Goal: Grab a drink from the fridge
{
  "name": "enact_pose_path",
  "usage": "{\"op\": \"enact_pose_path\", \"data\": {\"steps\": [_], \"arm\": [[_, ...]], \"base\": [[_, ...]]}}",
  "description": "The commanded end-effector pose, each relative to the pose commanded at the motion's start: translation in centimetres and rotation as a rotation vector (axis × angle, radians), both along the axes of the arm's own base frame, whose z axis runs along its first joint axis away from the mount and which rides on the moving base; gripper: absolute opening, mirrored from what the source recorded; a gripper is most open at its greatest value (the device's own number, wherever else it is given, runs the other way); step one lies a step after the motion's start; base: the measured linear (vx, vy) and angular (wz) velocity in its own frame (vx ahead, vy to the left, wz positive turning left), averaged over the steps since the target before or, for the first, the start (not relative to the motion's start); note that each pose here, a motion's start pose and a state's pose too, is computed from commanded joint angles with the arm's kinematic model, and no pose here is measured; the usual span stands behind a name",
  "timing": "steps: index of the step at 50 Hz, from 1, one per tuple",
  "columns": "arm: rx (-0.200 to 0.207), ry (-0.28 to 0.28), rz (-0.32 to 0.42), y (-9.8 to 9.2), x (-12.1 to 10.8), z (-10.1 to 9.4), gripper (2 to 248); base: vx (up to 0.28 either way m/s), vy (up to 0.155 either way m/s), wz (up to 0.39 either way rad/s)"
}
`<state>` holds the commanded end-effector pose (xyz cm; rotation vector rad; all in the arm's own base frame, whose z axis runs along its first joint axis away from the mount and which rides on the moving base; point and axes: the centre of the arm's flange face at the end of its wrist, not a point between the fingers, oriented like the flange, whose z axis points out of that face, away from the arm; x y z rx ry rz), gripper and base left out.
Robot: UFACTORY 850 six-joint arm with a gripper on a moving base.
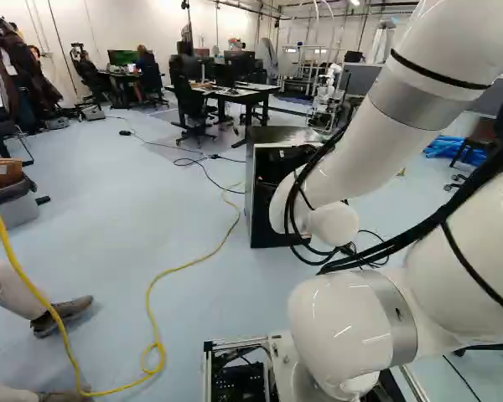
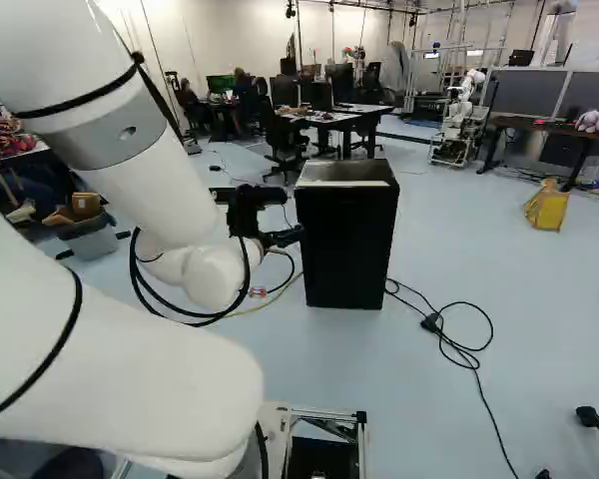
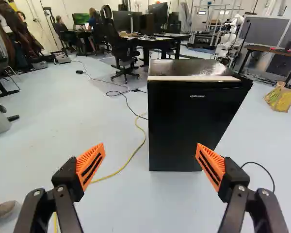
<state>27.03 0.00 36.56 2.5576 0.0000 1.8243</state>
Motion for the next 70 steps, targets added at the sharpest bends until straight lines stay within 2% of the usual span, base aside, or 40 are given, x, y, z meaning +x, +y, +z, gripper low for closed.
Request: {"op": "enact_pose_path", "data": {"steps": [26,55,70], "arm": [[0.0,0.0,0.0,0.0,0.0,0.0,247],[0.0,0.0,0.0,0.0,0.0,0.0,247],[0.0,0.0,0.0,0.0,0.0,0.0,247]], "base": [[0.019,0.002,0.001],[0.134,0.003,-0.011],[0.097,-0.022,-0.124]]}}
